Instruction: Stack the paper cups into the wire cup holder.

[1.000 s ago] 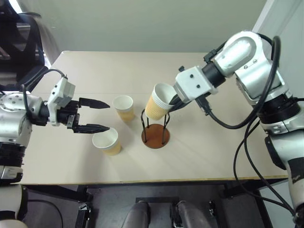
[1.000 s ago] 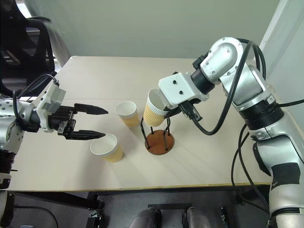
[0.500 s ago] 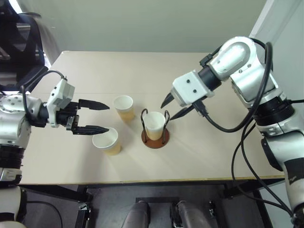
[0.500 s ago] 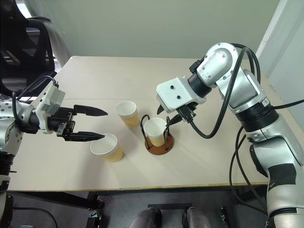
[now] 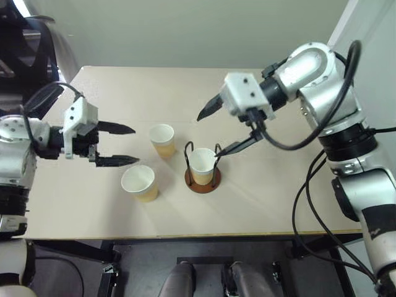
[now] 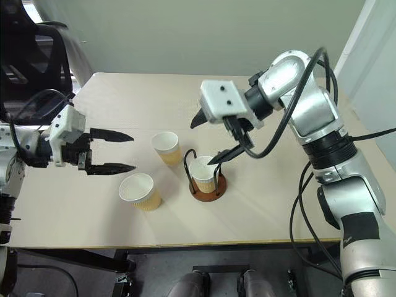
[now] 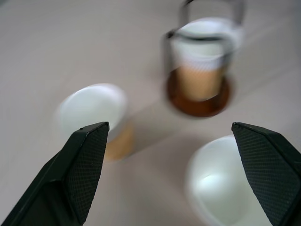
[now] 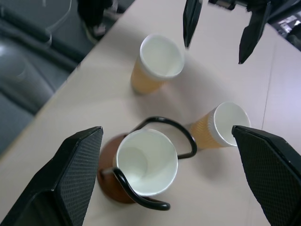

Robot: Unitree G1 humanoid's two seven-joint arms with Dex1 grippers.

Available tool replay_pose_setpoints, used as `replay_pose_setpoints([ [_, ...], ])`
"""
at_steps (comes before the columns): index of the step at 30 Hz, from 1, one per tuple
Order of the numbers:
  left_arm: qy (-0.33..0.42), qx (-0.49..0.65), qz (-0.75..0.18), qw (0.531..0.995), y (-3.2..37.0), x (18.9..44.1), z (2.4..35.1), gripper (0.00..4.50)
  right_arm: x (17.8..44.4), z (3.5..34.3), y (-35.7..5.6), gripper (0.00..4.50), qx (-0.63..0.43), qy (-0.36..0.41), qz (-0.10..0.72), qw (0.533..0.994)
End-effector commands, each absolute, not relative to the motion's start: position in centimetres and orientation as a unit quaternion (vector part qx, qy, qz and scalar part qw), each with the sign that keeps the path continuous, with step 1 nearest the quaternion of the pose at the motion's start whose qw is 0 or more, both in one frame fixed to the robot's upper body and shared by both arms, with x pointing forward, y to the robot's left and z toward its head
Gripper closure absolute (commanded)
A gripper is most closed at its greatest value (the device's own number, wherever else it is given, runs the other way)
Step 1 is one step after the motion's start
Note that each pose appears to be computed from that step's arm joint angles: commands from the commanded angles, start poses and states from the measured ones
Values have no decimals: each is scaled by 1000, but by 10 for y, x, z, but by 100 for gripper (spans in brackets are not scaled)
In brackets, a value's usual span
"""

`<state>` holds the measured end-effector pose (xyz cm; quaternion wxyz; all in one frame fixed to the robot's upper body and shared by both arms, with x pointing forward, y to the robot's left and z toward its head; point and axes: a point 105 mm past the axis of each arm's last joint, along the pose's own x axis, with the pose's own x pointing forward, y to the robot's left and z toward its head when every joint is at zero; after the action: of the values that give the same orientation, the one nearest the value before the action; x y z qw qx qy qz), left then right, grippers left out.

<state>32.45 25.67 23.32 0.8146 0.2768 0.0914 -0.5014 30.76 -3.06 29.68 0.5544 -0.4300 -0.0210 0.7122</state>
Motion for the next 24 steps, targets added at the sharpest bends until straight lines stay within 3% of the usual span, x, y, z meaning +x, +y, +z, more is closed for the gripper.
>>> replay_pose_setpoints([
  [1, 79, 251, -491, 831, 260, 325, 251, 0, 311, 313, -42, 3, -400, -34, 697, 594],
  [9, 71, 283, -472, 832, 262, 330, 248, 0, 338, 305, -76, 3, -359, -21, 665, 655],
  [15, 84, 304, -458, 831, 263, 337, 250, 0, 341, 307, -81, 3, -349, -26, 663, 662],
  [24, 38, 379, -480, 790, 238, 347, 255, 0, 343, 309, -96, 3, -343, -54, 665, 661],
])
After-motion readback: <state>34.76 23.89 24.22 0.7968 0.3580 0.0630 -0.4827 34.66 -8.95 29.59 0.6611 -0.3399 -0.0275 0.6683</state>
